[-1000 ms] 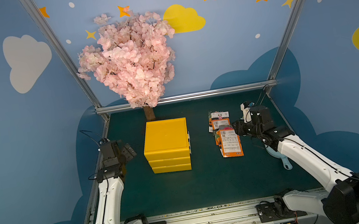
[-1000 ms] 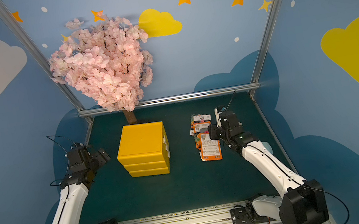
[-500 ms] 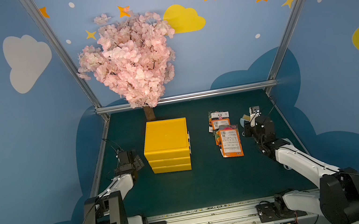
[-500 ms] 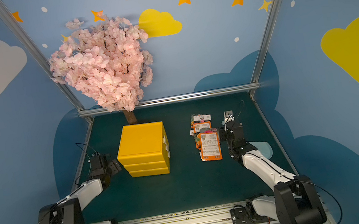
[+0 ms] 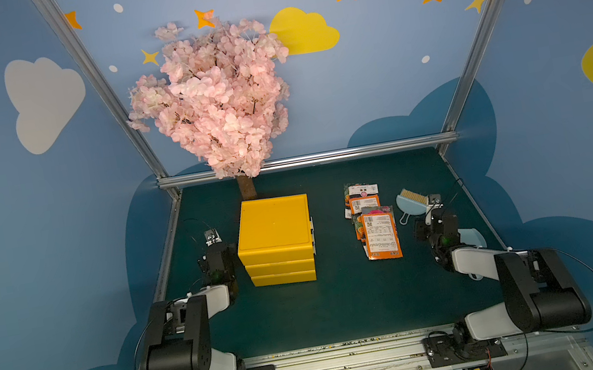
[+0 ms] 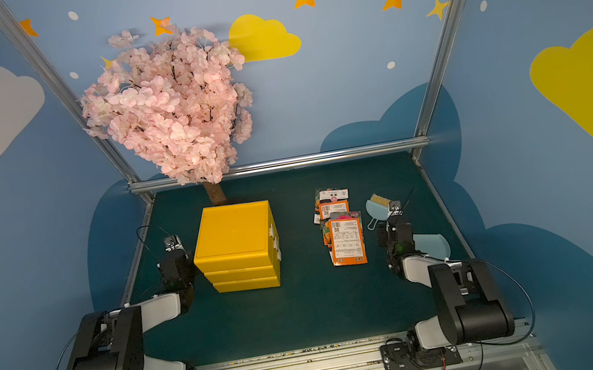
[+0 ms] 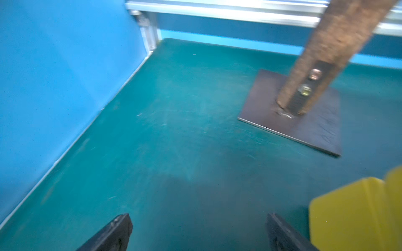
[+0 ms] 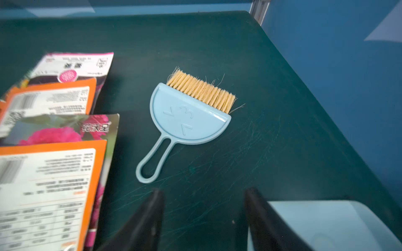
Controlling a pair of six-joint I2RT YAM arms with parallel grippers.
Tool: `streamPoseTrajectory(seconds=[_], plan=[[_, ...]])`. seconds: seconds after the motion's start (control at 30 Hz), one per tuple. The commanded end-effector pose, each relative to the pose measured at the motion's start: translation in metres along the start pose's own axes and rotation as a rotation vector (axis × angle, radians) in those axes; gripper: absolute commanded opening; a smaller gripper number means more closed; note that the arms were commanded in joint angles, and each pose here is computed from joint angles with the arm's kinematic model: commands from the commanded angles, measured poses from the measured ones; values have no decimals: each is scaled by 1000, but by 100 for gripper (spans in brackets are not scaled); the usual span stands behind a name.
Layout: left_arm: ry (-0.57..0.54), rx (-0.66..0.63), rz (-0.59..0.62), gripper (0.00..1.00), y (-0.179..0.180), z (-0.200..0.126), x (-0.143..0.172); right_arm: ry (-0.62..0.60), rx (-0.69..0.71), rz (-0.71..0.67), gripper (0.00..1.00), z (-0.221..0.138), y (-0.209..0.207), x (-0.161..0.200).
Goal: Take the seed bags out of the drawer
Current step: Reset both arms
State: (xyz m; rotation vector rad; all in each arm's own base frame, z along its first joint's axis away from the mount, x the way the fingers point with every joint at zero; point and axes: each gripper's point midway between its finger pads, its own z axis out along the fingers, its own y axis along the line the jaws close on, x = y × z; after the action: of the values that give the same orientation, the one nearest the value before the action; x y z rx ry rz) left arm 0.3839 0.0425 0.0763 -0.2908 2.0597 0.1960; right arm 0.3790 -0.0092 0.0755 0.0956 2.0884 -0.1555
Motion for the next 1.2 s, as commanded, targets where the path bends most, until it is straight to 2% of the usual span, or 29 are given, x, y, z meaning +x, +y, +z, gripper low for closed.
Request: streamPoseTrajectory(seconds=[0.0,0.07,0.47,0.5,0.57,0.6,0.67,0.73,0.87,1.17], plan=[[-54,33,24,100,-8,1,-18,-95,-54,3,98,2,11,-23],[-53,45,30,100,-10,2,-18,-50,-65,-19,98,2,12,-16],[-78,133,60,100,-24,-3,-14,-51,-68,-22,99,2,13,-16],[-99,172,73,100,-30,-6,-10,-50,-68,-22,99,2,13,-16],[-232,202,90,100,-34,-15,-10,-51,-68,-25,99,2,13,-17],[-217,184,84,100,-31,-14,-7,-49,-66,-24,99,2,13,-16],[-104,133,54,100,-23,-5,-5,-48,-64,-25,98,2,13,-15],[-149,137,47,100,-22,-3,-8,-47,-64,-26,99,3,13,-15],[-109,132,48,100,-22,-2,-6,-45,-63,-26,99,3,13,-15],[-116,132,48,100,-22,-2,-7,-48,-59,-38,99,2,15,-16]])
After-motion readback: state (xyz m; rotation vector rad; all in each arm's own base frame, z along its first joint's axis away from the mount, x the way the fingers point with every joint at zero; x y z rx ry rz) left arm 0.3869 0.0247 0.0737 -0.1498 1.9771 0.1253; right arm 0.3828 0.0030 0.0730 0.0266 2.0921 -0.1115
